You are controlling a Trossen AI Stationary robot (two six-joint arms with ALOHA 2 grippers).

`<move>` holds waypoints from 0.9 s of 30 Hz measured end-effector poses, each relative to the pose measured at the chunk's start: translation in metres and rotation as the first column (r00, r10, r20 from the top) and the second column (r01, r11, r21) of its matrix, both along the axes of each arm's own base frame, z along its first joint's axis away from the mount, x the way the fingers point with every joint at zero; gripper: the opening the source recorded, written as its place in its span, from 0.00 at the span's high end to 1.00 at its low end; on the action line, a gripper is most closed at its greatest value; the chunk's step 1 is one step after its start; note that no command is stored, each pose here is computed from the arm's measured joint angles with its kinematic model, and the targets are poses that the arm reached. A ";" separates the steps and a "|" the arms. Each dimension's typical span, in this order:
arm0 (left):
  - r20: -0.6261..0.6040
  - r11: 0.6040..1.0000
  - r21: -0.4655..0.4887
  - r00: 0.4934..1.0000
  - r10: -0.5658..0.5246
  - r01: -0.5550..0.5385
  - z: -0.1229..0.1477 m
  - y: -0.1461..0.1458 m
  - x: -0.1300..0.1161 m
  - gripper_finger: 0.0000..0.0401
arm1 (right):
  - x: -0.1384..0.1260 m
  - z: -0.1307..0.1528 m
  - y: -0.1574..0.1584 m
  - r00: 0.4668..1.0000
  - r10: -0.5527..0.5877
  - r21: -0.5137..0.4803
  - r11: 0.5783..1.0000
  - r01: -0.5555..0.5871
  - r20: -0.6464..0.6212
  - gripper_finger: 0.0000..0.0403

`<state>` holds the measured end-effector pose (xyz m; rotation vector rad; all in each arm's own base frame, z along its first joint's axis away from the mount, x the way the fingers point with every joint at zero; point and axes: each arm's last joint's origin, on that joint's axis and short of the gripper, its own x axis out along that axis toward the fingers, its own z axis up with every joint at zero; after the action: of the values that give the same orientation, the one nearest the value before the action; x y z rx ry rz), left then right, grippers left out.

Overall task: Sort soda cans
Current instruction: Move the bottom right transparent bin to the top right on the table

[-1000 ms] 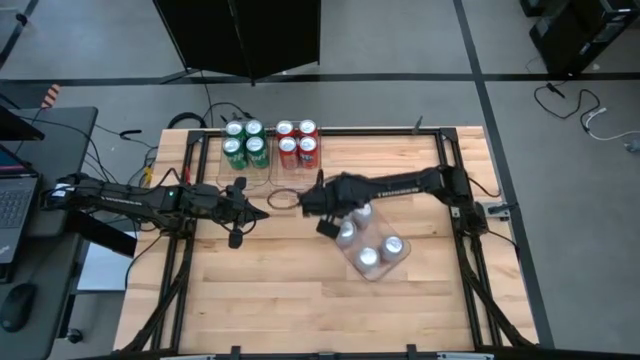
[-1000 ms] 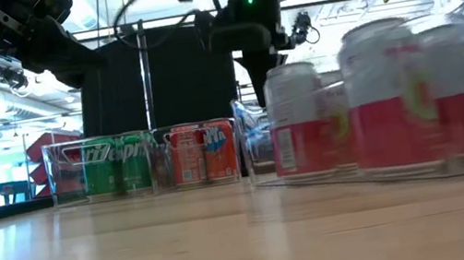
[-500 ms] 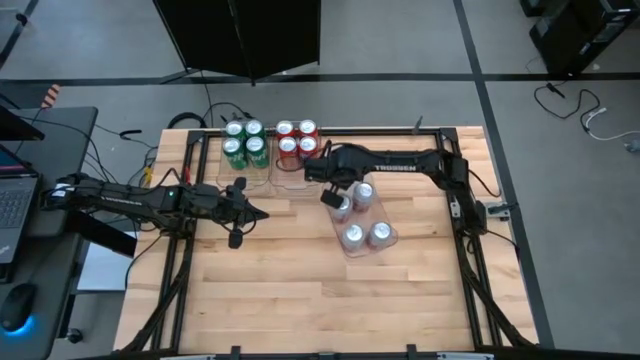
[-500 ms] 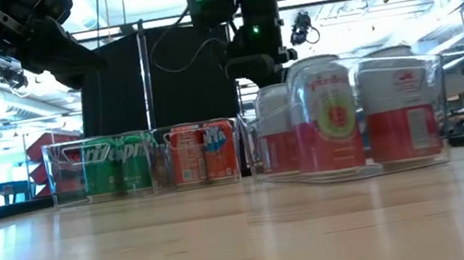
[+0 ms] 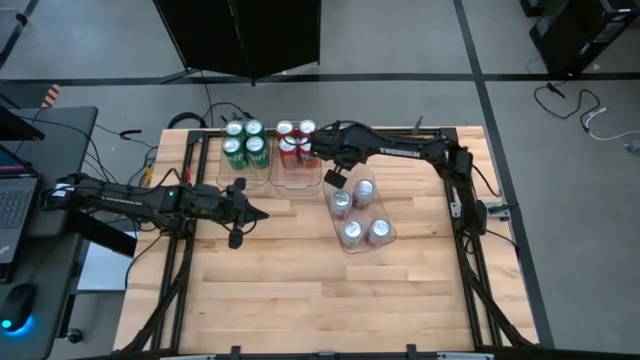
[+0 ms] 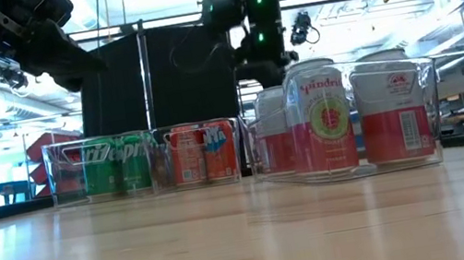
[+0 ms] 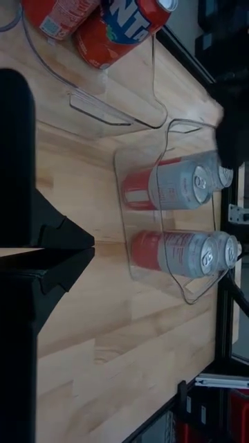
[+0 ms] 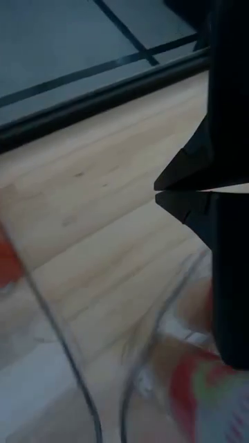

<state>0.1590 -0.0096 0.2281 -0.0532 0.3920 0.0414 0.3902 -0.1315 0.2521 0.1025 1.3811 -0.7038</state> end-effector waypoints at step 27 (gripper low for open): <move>0.235 0.898 -0.048 0.879 -0.415 0.437 -0.044 -0.053 0.105 1.00 | -0.142 0.087 0.208 0.896 0.128 -0.074 0.992 -0.107 0.425 1.00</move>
<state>0.2637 -0.0624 0.1836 -0.0682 0.1766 -0.4207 0.2483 0.0770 0.3395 0.1262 0.9362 -0.5704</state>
